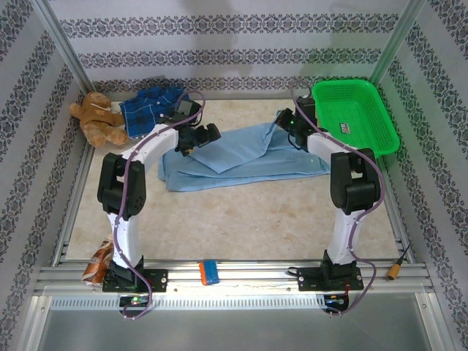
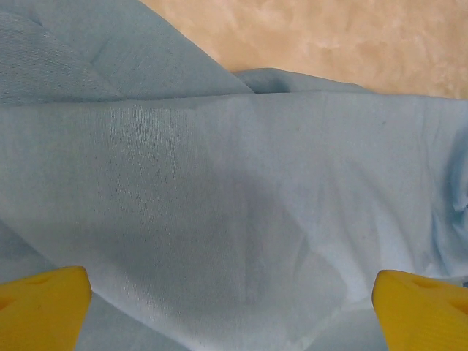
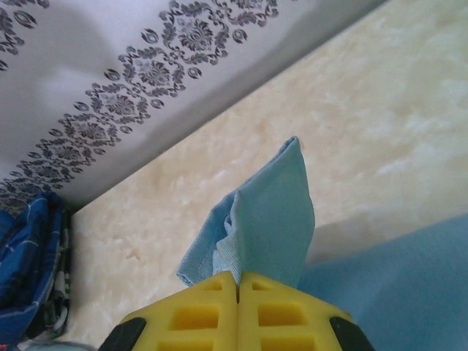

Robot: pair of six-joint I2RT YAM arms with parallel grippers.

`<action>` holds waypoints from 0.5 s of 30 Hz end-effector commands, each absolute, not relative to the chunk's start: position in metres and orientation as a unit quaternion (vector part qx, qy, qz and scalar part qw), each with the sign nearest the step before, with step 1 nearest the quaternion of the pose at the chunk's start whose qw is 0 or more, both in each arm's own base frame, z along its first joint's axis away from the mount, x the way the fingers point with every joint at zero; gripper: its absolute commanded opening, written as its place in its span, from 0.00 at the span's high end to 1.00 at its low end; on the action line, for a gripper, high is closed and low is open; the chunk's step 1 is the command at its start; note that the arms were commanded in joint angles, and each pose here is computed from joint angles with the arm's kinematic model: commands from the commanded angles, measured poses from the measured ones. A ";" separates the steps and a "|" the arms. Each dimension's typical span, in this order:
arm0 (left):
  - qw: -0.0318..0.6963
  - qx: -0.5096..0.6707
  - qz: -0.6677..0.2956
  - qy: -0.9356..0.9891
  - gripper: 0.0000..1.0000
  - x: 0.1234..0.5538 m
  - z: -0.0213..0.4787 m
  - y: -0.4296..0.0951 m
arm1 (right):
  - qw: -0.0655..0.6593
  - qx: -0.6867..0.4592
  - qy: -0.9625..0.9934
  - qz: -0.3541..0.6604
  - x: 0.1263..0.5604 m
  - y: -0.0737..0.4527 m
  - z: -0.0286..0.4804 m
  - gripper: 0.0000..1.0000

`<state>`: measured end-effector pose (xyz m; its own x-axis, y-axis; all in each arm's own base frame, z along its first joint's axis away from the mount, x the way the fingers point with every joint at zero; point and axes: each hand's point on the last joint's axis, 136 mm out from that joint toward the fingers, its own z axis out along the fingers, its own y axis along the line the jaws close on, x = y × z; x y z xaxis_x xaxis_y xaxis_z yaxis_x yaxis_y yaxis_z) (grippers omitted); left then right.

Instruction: Fold and stack the long sleeve shirts

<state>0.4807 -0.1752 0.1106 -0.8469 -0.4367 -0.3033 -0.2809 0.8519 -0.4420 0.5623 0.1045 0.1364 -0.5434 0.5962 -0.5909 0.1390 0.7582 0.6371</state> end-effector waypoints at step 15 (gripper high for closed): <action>0.198 -0.199 -0.115 0.953 0.02 0.508 0.069 -0.143 | 0.435 0.232 0.836 0.241 0.527 0.076 0.141 0.95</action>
<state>0.5085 -0.1582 0.0756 -0.8308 -0.4573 -0.3172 -0.3374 0.8671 -0.3664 0.5366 0.0924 0.1291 -0.5474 0.5992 -0.5842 0.1662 0.7620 0.6259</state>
